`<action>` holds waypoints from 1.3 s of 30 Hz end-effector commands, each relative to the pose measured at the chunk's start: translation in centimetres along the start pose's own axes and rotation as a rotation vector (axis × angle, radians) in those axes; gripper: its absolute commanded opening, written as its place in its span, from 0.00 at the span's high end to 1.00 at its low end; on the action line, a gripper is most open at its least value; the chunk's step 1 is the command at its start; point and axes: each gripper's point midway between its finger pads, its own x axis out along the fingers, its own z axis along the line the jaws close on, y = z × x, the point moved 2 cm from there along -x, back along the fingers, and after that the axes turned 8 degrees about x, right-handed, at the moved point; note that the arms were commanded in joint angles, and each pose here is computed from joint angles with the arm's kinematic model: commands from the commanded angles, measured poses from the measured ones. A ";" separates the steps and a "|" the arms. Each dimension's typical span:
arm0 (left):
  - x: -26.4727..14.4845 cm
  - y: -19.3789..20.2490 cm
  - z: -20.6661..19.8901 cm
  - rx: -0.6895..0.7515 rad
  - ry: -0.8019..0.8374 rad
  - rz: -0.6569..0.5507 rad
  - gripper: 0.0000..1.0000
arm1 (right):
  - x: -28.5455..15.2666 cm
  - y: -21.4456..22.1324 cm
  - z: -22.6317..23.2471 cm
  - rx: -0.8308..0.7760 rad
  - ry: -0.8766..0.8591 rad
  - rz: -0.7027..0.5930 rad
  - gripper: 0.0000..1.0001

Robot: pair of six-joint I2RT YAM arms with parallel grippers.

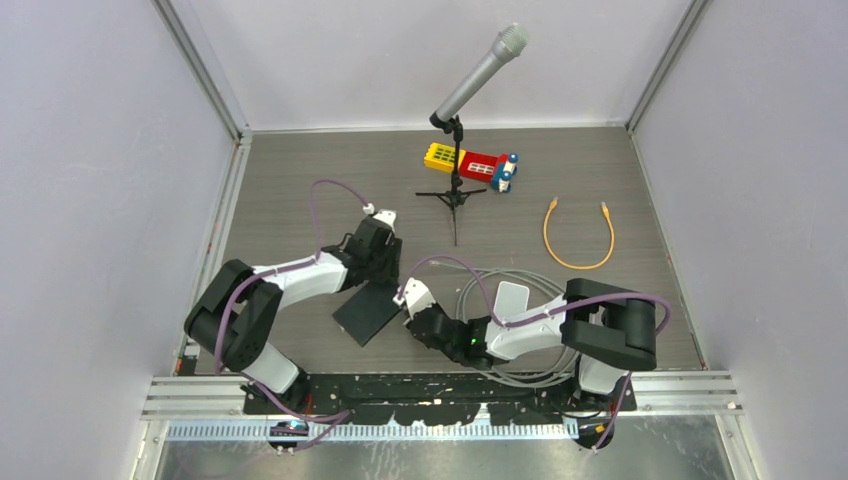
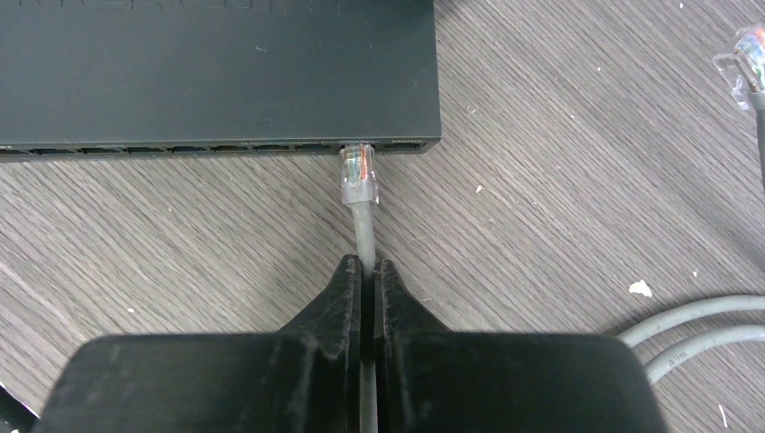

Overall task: Insert the plug into the switch port
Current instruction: Insert the connector into the switch port.

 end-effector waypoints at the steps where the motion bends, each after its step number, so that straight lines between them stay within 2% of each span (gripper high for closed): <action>1: -0.4 3.7 -2.6 -0.011 0.133 0.131 0.53 | 1.0 -4.9 2.0 0.141 -0.048 -0.156 1.00; 8: -1.1 3.5 -2.3 -0.029 0.118 0.116 0.52 | 0.5 -5.2 0.3 0.172 0.027 -0.165 0.99; 19: -1.7 3.2 -2.7 -0.061 0.140 0.100 0.50 | 1.2 -6.1 1.7 0.190 -0.010 -0.168 1.00; 23: -2.0 2.9 -2.0 -0.052 0.090 0.100 0.42 | 1.1 -5.8 1.4 0.178 -0.002 -0.161 1.00; 29: -2.7 0.5 -0.4 -0.072 0.019 0.050 0.25 | 0.8 -4.7 0.9 0.177 0.000 -0.142 0.99; 30: -2.8 0.0 -0.1 -0.080 0.018 0.043 0.17 | 0.8 -4.6 0.9 0.176 -0.002 -0.140 1.00; 39: -3.9 -1.2 2.3 -0.146 -0.033 0.011 0.13 | 0.8 -4.4 0.9 0.169 -0.005 -0.132 0.99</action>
